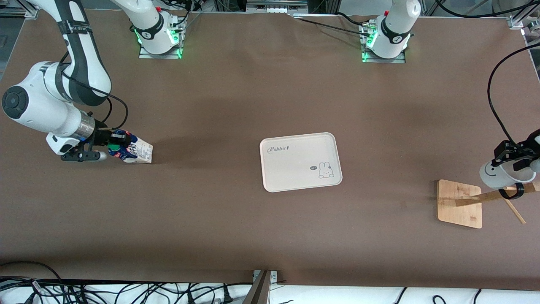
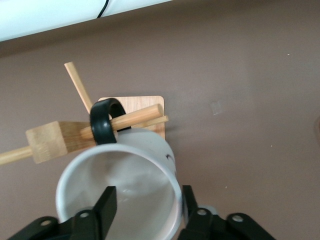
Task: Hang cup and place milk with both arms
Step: 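Hang the mug handle on the wooden stand peg with the left gripper, then open both grippers to release mug and milk, then withdraw both arms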
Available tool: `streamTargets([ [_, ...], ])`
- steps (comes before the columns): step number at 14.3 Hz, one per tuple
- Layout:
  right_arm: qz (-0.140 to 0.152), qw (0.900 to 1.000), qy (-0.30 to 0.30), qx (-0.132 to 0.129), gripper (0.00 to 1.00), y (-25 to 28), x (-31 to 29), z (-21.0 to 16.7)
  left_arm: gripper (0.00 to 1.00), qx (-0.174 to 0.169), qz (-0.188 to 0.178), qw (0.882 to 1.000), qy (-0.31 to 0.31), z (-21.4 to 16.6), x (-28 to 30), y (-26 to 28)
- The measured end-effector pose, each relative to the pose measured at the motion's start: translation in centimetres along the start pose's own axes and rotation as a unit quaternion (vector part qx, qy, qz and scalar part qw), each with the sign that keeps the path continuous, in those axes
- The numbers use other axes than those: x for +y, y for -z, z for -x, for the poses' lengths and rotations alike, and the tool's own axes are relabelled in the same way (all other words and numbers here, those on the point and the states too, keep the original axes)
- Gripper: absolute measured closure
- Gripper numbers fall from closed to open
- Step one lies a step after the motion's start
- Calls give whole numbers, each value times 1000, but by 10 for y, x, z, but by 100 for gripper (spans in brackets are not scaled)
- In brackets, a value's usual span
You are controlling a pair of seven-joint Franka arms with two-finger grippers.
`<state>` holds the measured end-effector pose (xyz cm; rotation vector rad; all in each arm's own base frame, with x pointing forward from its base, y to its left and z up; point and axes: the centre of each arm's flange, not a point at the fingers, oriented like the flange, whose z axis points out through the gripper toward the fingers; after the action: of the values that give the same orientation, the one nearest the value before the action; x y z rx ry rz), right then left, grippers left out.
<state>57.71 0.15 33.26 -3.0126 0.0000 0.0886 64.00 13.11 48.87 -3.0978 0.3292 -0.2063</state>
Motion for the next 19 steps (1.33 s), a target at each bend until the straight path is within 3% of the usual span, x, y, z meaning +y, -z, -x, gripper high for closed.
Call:
streamTargets([
  [2,-3,1000,-3,-1,74,-4,0,0,14,5,1,1000,-16,-10,19,4],
  [4,-7,1000,-7,-2,60,-6,0,-1,0,11,4,999,-35,-22,45,10],
  [10,-7,1000,-7,3,2,-2,0,-3,0,3,20,998,-55,-38,102,8],
  [16,-11,1000,-2,3,0,17,-5,-10,0,-65,44,997,-14,-13,161,26],
  [19,-21,1000,11,-11,0,66,-17,-21,0,-79,23,997,-14,19,160,46],
])
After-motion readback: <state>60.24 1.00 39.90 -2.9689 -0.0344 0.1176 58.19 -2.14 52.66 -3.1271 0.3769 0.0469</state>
